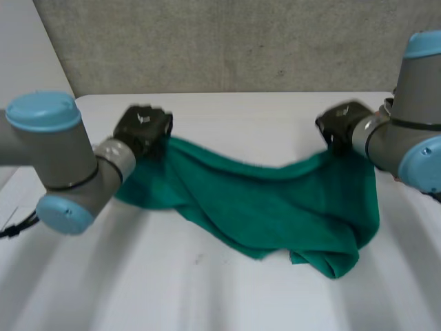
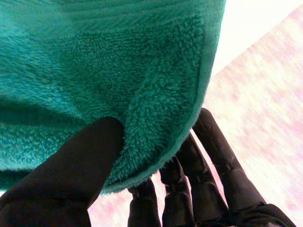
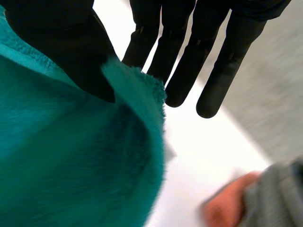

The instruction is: Fold the laundry.

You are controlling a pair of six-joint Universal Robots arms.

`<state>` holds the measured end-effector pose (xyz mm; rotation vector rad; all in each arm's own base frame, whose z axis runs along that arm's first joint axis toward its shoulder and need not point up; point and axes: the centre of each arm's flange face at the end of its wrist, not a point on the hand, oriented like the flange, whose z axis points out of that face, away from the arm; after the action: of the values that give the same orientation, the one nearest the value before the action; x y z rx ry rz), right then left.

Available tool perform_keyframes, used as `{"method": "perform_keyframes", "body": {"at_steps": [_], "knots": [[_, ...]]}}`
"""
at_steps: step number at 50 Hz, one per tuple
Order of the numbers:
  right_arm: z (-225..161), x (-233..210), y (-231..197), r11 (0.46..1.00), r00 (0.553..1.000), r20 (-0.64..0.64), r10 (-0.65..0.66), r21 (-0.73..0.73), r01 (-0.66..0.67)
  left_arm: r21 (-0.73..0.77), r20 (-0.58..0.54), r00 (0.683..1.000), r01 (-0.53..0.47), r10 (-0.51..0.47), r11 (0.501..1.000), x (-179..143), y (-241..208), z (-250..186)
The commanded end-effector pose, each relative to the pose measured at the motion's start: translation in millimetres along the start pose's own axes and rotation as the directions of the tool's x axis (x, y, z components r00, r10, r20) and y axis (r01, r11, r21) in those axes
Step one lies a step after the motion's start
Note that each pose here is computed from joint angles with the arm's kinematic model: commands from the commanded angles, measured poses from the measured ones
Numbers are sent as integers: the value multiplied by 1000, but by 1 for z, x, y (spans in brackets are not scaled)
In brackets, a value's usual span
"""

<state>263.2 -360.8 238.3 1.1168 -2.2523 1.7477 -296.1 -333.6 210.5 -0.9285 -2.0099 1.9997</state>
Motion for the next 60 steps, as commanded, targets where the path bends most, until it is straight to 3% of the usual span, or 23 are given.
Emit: {"method": "perform_keyframes", "body": {"at_steps": [1,3,4,7,9,11,12,15,18,21,29,35,42,50,60], "knots": [[12,44,-58,937,962,-270,50,345,48,335,132,991,-66,23,940,-29,-74,27],[13,53,-70,905,940,-327,95,422,55,408,164,986,-86,20,909,-35,-88,29],[10,63,-82,864,919,-370,140,499,69,447,177,984,-98,19,889,-36,-95,29],[-3,74,-104,785,898,-391,202,613,90,611,242,970,-155,3,777,-47,-139,18],[-28,90,-129,693,877,-402,264,711,117,688,269,963,-178,-20,703,-54,-165,5],[-47,94,-145,642,878,-391,276,755,135,710,266,964,-178,-25,681,-54,-171,0],[-59,94,-152,626,888,-378,263,767,141,696,256,966,-168,-22,698,-52,-165,-1],[-60,90,-143,668,908,-343,239,737,102,653,241,970,-148,-18,742,-47,-149,-1],[-47,71,-111,774,939,-273,208,633,13,540,204,979,-109,-4,835,-36,-108,-1],[-38,52,-80,846,959,-214,186,532,-46,419,163,987,-78,9,905,-24,-69,-6],[-26,-1,14,964,986,-68,154,230,-135,122,50,997,-69,63,990,17,29,-34],[-20,-30,77,992,993,10,119,31,-119,-52,-16,989,-149,149,987,36,83,-50],[-24,-27,99,997,998,6,65,-41,-65,-101,-44,982,-187,184,977,32,68,-71],[-21,-8,108,994,995,-35,90,-58,-92,-110,-2,991,-135,136,985,-10,43,-82],[-19,-4,109,994,995,-47,87,-61,-90,-49,-30,996,-90,89,995,-77,54,-71]]}}
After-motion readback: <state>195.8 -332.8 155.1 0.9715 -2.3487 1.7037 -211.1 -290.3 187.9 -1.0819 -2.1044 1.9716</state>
